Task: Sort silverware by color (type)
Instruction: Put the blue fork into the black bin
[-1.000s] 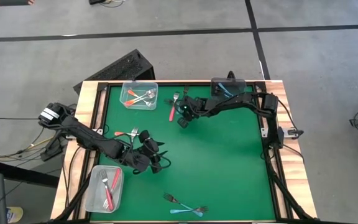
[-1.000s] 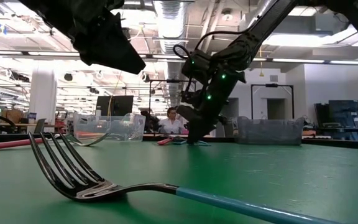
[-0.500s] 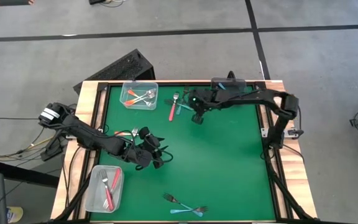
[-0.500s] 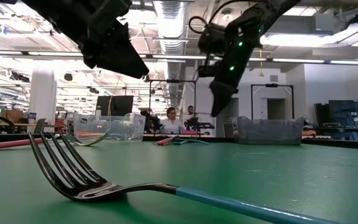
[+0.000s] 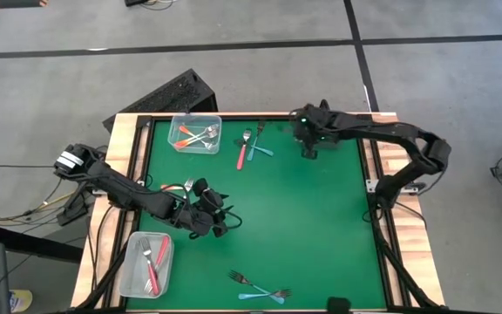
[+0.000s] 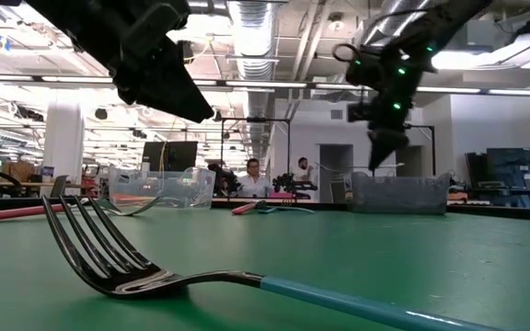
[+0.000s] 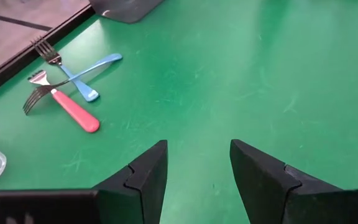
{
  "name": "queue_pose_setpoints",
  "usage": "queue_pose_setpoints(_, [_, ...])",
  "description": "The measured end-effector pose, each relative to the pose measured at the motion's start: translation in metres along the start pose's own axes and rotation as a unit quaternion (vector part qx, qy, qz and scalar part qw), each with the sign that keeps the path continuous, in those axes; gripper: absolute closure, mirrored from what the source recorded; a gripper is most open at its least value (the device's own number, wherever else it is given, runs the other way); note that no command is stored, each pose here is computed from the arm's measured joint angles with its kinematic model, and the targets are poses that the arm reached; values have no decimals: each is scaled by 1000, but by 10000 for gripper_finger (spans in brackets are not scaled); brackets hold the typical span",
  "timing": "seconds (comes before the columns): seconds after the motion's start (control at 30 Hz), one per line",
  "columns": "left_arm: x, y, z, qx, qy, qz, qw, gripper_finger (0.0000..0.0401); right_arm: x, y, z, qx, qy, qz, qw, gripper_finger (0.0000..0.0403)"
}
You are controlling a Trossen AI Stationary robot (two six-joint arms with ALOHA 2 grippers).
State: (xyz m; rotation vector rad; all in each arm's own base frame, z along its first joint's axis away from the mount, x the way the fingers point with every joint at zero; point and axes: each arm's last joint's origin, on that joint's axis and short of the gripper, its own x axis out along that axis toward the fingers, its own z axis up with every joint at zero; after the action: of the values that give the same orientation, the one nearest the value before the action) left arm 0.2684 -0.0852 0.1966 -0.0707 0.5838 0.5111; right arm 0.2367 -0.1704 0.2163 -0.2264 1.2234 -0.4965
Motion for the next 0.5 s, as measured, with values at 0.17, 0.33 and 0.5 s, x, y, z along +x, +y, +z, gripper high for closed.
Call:
queue_pose_setpoints(0.17, [0, 1, 0, 4, 0, 6, 1000, 238, 3, -10, -31, 1, -4, -29, 1000, 378])
queue_pose_setpoints(0.33, [3, 4, 1, 11, 1, 11, 1000, 238, 2, -18, -47, -9, -34, -72, 997, 377])
queue_pose_setpoints(0.5, [5, 6, 2, 9, 2, 16, 1000, 238, 5, -30, -56, 39, -43, -97, 994, 367])
